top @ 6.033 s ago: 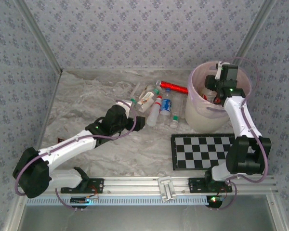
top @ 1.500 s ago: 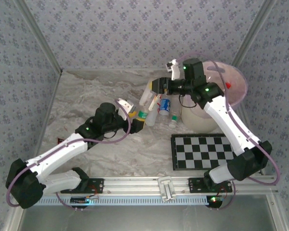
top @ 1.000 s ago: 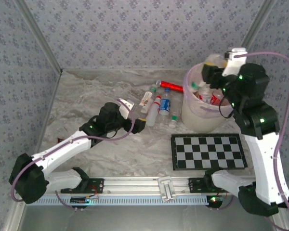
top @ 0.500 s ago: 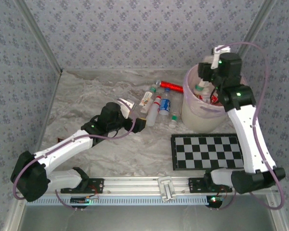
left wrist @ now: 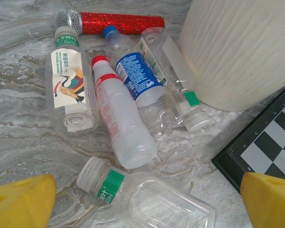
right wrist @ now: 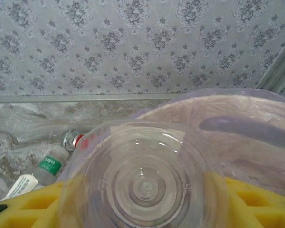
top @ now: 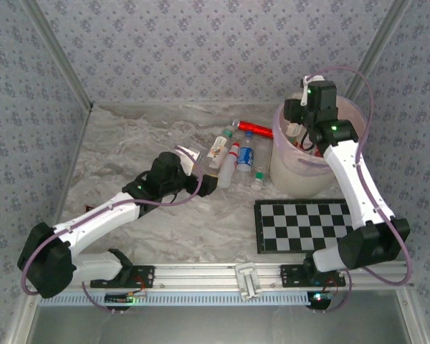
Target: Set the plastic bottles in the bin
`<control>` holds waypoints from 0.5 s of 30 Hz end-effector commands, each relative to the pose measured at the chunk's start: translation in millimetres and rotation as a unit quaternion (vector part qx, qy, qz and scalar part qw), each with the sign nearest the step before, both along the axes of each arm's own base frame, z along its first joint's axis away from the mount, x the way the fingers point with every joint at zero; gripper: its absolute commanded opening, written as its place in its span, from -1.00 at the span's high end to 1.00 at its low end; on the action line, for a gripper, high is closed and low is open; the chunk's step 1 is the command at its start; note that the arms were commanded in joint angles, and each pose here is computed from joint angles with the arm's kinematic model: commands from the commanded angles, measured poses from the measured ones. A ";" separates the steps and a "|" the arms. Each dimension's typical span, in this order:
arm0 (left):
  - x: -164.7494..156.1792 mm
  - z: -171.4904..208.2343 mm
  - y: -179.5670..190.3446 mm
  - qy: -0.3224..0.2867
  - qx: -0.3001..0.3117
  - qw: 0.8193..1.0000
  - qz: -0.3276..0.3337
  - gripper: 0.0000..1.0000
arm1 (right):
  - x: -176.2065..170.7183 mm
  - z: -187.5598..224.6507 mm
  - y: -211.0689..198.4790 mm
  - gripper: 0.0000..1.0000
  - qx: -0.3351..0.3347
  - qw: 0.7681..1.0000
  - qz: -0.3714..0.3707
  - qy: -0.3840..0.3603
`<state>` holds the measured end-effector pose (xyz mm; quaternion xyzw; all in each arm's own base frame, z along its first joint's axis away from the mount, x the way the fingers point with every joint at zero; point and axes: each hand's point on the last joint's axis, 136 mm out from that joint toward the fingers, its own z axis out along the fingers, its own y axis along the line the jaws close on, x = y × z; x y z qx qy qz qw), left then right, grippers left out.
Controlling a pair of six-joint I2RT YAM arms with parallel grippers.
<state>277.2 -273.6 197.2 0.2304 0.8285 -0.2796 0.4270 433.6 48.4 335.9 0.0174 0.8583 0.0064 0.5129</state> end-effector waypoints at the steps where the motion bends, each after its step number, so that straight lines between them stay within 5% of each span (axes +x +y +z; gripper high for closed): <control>1: 4.7 8.0 -1.0 -0.011 -0.004 1.000 0.005 -0.98 | -16.8 -96.6 -2.8 1.00 0.033 0.987 -0.021 0.156; 15: 5.4 0.2 0.7 -0.004 0.008 1.000 0.009 -0.98 | -20.8 -166.7 -6.5 0.86 0.100 0.962 -0.059 0.247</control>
